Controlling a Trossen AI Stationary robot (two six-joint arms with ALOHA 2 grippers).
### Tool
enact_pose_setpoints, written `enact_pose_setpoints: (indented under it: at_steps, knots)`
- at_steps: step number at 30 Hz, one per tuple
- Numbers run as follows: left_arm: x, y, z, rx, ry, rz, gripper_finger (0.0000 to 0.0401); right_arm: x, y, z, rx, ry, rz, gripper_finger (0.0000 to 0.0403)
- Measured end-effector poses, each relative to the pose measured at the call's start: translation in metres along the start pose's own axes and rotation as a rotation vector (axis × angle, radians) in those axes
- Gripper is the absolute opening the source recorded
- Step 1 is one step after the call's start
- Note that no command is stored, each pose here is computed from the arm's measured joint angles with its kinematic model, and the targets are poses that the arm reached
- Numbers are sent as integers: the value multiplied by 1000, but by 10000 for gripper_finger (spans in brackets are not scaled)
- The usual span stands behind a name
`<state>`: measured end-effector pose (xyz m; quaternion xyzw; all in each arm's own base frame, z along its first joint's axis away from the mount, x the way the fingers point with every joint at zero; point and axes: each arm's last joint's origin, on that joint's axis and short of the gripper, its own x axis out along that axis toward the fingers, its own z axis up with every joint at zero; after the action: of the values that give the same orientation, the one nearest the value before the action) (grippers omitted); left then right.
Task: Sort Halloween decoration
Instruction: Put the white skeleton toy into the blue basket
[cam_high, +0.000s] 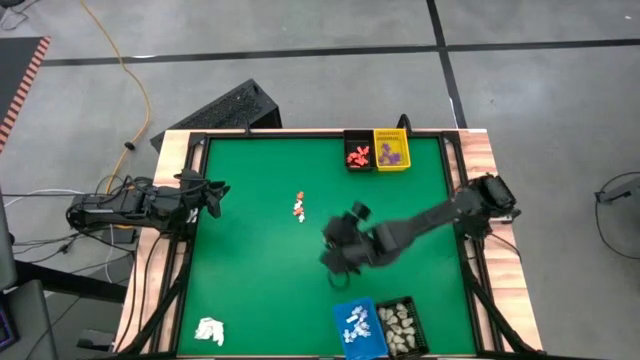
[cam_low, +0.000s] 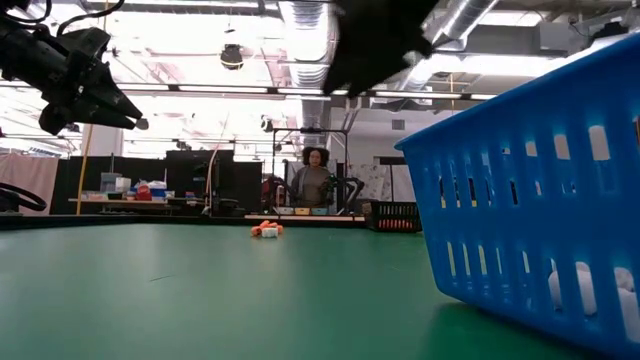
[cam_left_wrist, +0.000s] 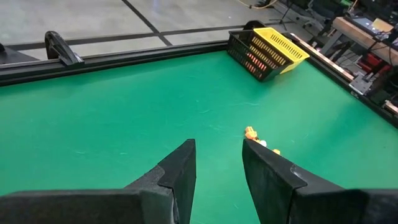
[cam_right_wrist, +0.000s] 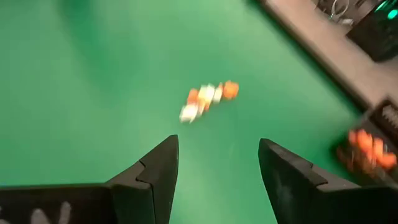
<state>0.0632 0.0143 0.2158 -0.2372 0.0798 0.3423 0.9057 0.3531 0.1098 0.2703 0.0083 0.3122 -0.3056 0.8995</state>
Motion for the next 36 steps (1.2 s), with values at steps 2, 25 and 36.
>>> enact_pose_setpoints:
  at_steps: [2, 25, 36]
  knots:
    - [0, 0, 0, 0, 0, 1, 121, 15, -6, 13, 4, -43, -9, 215]
    - [4, -2, -2, 30, 23, 30, 121, 178, 24, -39, 90, -77, -93, 215]
    - [4, -2, -2, 27, 23, 30, 121, 201, 18, -53, 177, -23, -94, 209]
